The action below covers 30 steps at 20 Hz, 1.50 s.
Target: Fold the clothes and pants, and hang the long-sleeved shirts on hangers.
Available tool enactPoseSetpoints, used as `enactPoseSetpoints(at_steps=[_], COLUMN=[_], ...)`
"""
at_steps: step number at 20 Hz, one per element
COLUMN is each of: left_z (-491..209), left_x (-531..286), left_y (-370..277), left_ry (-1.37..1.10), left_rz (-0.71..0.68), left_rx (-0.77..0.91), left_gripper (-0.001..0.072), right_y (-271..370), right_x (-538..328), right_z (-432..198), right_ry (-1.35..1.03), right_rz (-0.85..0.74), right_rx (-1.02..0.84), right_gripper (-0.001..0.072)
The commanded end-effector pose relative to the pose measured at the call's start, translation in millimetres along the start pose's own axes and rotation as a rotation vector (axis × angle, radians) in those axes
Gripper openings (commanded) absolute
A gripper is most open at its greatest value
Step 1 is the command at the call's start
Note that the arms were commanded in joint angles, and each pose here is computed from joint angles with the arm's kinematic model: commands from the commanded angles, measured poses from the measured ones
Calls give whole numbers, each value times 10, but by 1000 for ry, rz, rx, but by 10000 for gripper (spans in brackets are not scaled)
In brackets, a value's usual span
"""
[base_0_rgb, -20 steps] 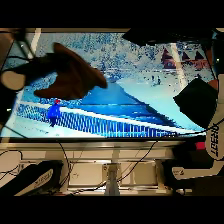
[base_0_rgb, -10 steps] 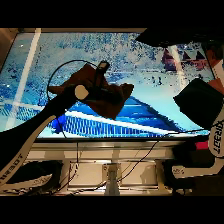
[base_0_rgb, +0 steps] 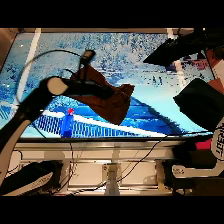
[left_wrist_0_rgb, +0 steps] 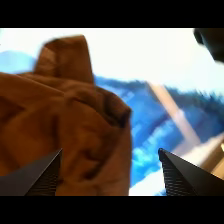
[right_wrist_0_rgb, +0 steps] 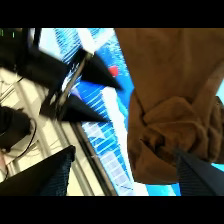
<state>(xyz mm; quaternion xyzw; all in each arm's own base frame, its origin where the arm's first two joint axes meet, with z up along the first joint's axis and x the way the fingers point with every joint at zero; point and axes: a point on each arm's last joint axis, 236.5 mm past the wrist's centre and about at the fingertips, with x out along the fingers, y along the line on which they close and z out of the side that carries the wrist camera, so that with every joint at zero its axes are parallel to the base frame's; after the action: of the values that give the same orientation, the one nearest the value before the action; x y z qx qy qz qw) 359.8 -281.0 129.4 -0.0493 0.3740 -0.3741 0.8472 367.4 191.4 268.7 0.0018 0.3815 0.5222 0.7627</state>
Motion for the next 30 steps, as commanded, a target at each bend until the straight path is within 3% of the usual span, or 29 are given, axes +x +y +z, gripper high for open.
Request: enactPoseSetpoints(at_steps=[1, 5, 10, 19, 22, 23, 24, 25, 26, 28, 30], left_z=[297, 228, 215, 200, 106, 68, 50, 53, 86, 155, 43], left_x=[-586, -896, -955, -961, -1025, -1070, -1126, -1201, -1281, -1457, -1631], left_y=[509, 954, 1071, 1103, 1343, 1461, 1588, 1737, 1867, 2143, 2480], left_ry=[-120, -114, -116, -110, -65, -46, -38, -38, -58, -139, -191], left_rz=[121, 200, 220, 235, 345, 400, 458, 527, 581, 657, 720], left_rx=[-40, -120, -142, -132, -59, -38, -28, -13, -16, -89, -211], left_gripper=[704, 704, 704, 704, 703, 692, 612, 520, 493, 494, 530], right_y=[334, 639, 1179, 1595, 1611, 1566, 1467, 1318, 1141, 885, 714], right_x=[0, 99, 161, 651, 818, 879, 952, 1029, 1091, 1150, 1172], right_z=[-50, -128, 407, 620, 597, 590, 589, 572, 545, 458, 376], right_ry=[5, 6, -173, -201, -181, -175, -171, -161, -146, -102, -64], right_rz=[158, 346, 521, 520, 473, 440, 384, 310, 228, 121, 50], right_rx=[-69, -44, -4, -36, -53, -60, -67, -78, -91, -73, -69], right_gripper=[695, 695, 695, 694, 694, 694, 692, 658, 561, 465, 439])
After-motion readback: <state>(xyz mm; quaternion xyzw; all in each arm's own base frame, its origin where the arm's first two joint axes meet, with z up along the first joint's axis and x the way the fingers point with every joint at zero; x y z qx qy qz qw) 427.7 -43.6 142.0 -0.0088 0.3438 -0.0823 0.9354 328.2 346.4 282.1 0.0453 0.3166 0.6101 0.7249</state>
